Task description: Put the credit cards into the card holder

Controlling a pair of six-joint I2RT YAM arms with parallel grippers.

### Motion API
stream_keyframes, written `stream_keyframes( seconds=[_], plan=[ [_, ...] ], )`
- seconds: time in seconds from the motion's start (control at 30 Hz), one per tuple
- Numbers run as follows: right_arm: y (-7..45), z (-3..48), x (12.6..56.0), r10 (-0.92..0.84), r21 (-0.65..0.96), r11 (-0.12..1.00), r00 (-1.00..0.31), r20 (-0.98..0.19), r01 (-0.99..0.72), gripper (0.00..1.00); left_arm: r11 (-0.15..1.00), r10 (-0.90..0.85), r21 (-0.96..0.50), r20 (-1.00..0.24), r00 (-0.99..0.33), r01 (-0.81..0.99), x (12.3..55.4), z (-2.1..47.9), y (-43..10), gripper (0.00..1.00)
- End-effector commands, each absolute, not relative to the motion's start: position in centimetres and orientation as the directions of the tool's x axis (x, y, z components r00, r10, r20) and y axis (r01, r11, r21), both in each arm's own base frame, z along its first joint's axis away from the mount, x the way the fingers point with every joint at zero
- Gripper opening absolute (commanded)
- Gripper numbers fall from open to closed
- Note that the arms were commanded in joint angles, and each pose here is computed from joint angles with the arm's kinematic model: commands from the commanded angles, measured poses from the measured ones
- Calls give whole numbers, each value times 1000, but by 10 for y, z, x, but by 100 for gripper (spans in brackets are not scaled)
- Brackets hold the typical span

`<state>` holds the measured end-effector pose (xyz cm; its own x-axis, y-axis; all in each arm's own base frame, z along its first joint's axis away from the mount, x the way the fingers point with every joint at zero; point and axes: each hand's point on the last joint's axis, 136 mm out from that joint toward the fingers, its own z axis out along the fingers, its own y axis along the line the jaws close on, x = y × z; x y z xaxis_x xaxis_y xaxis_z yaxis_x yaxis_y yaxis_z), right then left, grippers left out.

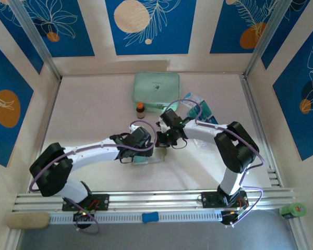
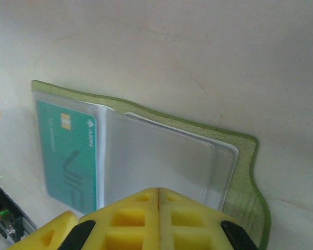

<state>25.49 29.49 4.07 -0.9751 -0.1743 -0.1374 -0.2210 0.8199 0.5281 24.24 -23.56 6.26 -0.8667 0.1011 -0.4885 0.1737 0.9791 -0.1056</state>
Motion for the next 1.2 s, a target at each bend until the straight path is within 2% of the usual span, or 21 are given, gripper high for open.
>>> stream_keyframes(
  seconds=[0.0,0.57,0.8,1.0,1.1,1.17],
  plan=[
    [296,31,255,-178,516,828,-976,-125,-218,2,982,112,-77,-481,-870,170,239,53,-232,100],
    [314,20,240,-170,598,785,-984,-46,-163,2,983,120,-71,-465,-877,172,236,38,-230,100],
    [315,22,240,-170,605,780,-984,-43,-161,2,984,120,-61,-453,-883,165,232,28,-226,100],
    [311,41,248,-147,615,771,-986,-83,-167,2,985,113,-68,-450,-886,160,228,24,-223,94],
    [307,49,252,-126,618,769,-987,-100,-161,9,985,108,-74,-453,-885,158,228,24,-222,93],
    [305,50,254,-117,619,770,-988,-102,-155,20,985,104,-77,-456,-884,156,228,25,-222,93]
  ],
)
